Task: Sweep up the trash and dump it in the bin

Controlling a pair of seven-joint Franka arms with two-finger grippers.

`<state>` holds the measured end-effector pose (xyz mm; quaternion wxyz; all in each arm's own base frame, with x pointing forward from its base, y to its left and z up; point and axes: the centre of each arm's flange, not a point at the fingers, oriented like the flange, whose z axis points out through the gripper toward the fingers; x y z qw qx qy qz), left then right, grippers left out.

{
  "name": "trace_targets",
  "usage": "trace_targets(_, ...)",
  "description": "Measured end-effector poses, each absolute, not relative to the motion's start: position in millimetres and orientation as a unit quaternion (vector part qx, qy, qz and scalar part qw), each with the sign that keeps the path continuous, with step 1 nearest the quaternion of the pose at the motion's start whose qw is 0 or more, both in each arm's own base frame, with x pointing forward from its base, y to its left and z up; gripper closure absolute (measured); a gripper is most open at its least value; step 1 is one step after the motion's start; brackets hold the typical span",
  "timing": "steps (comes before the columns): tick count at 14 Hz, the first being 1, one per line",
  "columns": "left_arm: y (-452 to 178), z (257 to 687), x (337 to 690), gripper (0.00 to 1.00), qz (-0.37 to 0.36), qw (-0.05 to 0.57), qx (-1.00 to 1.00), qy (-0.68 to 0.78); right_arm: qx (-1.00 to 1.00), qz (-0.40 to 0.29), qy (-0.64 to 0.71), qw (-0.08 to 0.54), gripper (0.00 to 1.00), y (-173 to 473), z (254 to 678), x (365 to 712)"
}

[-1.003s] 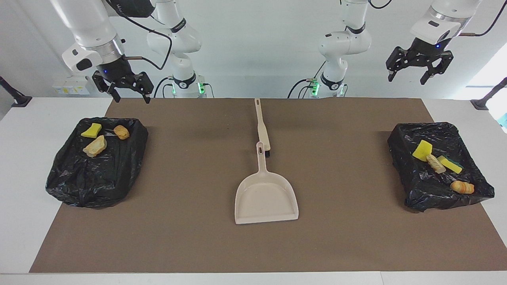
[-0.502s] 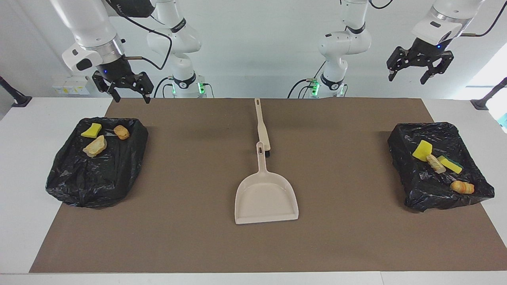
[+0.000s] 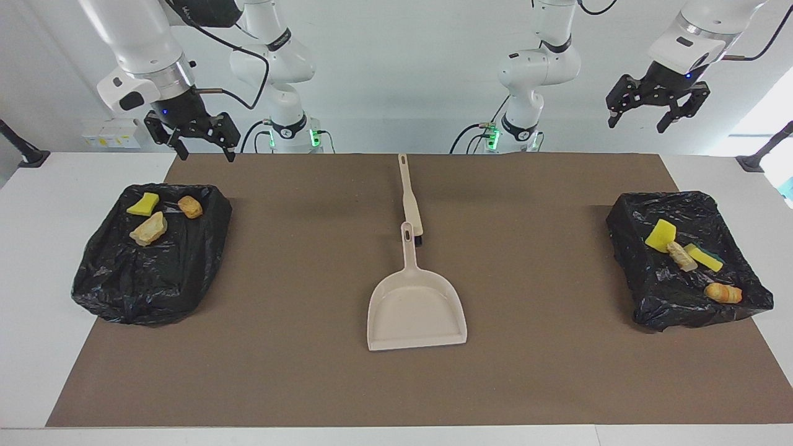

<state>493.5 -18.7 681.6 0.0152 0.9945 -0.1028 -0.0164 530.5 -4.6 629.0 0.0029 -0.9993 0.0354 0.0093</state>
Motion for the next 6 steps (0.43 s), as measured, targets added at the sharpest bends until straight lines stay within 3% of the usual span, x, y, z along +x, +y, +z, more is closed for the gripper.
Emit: trace_targets(6, -21.0, 680.2, 493.5, 0.00, -0.018, 0.018, 0.994, -0.104, -0.999, 0.009, 0.031, 0.003, 0.00, 0.3, 629.0, 530.5)
